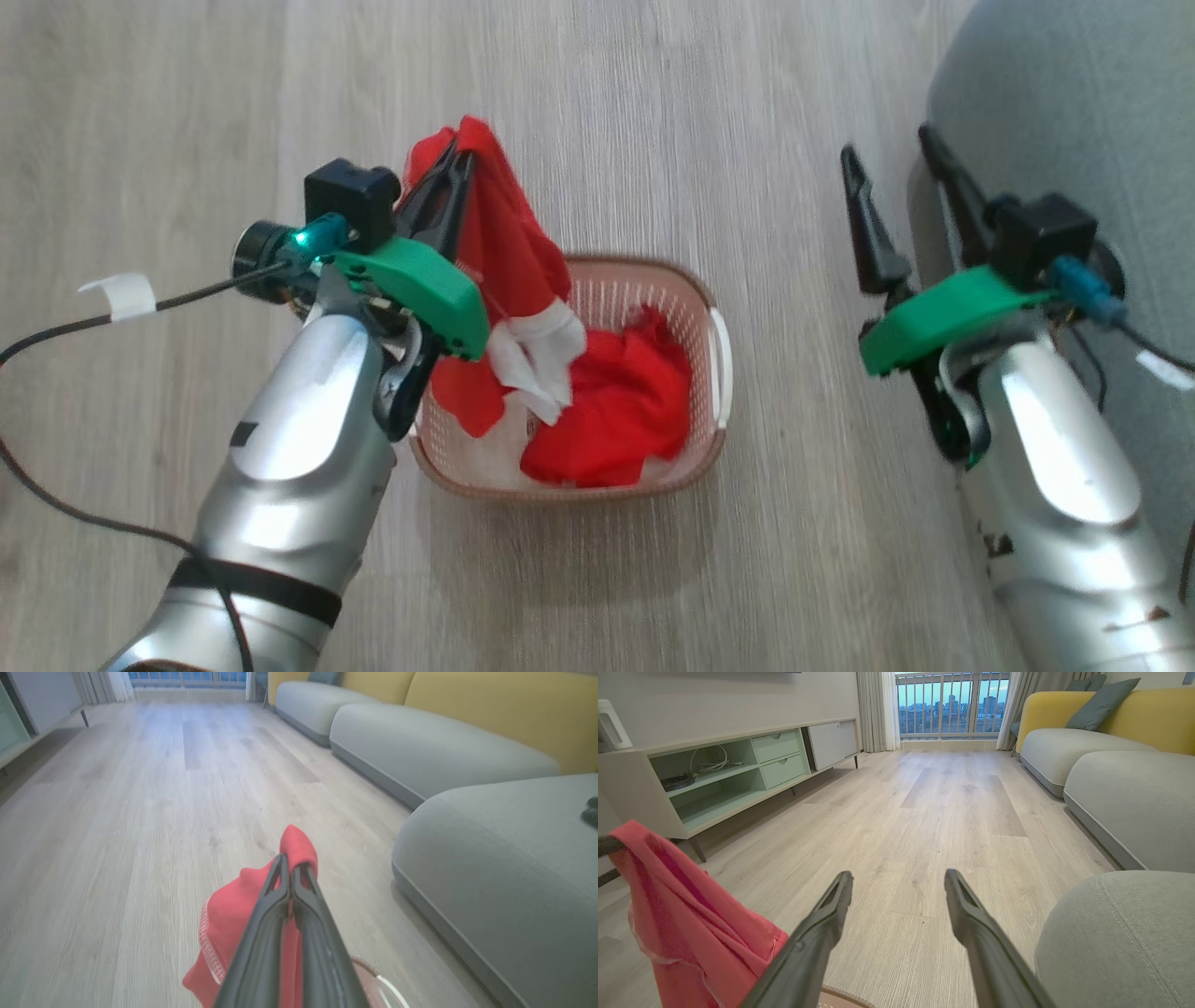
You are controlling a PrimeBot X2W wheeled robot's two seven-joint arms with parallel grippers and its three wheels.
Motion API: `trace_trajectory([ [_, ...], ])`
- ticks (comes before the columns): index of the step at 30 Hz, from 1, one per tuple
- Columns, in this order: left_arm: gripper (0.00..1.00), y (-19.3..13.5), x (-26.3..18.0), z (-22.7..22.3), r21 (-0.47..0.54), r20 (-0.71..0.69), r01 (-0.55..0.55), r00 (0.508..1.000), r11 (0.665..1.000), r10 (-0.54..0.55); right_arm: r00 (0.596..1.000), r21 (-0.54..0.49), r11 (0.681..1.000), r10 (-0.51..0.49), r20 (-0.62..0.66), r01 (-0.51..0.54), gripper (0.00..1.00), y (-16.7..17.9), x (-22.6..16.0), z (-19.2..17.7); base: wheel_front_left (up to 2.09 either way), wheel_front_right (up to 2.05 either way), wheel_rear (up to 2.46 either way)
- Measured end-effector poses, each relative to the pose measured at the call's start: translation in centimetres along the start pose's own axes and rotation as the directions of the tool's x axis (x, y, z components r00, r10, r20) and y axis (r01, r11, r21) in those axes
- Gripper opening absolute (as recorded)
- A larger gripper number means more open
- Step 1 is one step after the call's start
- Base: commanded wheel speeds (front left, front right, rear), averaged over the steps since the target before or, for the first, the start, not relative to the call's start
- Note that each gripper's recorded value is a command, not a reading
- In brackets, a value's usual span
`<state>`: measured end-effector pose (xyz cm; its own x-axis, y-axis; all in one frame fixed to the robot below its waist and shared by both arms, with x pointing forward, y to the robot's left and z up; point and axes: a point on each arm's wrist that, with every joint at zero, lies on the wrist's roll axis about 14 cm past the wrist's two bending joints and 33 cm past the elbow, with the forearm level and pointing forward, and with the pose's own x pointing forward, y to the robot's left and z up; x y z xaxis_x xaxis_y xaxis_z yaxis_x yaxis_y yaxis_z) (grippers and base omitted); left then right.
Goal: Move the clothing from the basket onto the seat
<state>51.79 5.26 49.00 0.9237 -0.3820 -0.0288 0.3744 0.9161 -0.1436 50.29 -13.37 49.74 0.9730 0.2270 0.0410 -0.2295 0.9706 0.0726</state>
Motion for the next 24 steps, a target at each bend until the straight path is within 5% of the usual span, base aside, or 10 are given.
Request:
trace_trajectory([
  [15, 0.0, -6.6, -3.2, 14.7, 0.092, 0.354, 0.135, 0.922, 0.987, -0.159, 1.0, 0.02, 0.999, 0.025, 0.019, -0.025, 1.0, 2.2, -4.1, 1.9, 0.0, 0.0, 0.0],
  [24, 0.0, -8.3, -3.4, 17.6, 0.12, 0.418, 0.168, 0.885, 0.978, -0.204, 0.998, 0.016, 0.998, 0.058, 0.039, -0.059, 1.0, 3.4, -4.3, 2.6, 0.0, 0.0, 0.0],
])
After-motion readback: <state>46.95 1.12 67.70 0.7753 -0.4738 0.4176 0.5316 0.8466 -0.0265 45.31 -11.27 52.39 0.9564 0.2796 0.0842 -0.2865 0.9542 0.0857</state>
